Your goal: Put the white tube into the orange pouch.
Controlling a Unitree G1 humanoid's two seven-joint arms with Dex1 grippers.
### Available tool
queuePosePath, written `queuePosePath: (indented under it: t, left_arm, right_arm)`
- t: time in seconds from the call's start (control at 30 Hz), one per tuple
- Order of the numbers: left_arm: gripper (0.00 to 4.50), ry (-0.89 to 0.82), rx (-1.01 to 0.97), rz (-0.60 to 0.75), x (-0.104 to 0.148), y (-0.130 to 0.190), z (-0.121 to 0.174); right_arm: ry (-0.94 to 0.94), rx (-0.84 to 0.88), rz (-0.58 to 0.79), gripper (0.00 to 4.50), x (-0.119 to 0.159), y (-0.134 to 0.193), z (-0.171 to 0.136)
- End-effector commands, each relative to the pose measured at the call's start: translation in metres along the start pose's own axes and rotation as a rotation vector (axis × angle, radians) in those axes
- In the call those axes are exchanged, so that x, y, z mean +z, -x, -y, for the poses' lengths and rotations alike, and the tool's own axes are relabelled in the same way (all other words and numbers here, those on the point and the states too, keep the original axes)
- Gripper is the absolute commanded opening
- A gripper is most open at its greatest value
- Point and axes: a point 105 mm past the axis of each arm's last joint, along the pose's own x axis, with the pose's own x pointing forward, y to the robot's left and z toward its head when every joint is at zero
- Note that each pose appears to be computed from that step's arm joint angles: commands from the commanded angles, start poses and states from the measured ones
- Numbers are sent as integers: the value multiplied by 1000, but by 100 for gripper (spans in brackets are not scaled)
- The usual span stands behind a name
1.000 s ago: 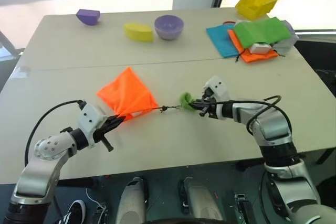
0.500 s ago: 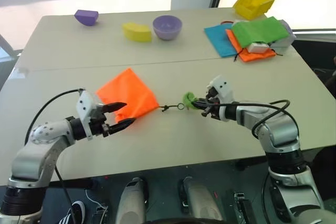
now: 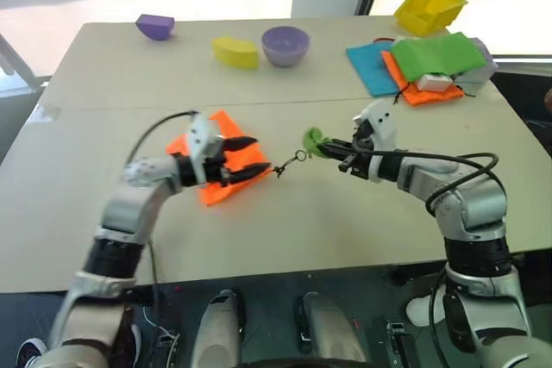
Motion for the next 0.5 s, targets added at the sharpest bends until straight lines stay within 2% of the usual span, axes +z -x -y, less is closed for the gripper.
queuePosePath:
  t: [0.03, 0.2, 0.27, 0.37, 0.47, 0.5]
  left_arm:
    - [326, -78, -41, 1, 4, -20, 1]
    - [326, -55, -78, -50, -5, -28, -4]
    - [277, -49, -105, -68, -7, -31, -3]
    - [277, -46, -108, -65, -5, -34, -6]
    - [199, -51, -122, -49, 1, -37, -8]
    - [157, -57, -121, -52, 1, -37, -8]
  right_arm:
    - [46, 1, 68, 0, 17, 2, -7]
    - [65, -7, 82, 0, 19, 0, -11]
    - [74, -11, 89, 0, 21, 0, -12]
    - [83, -18, 101, 0, 25, -1, -12]
    - [88, -25, 114, 0, 28, -2, -13]
    - [89, -25, 116, 0, 28, -3, -14]
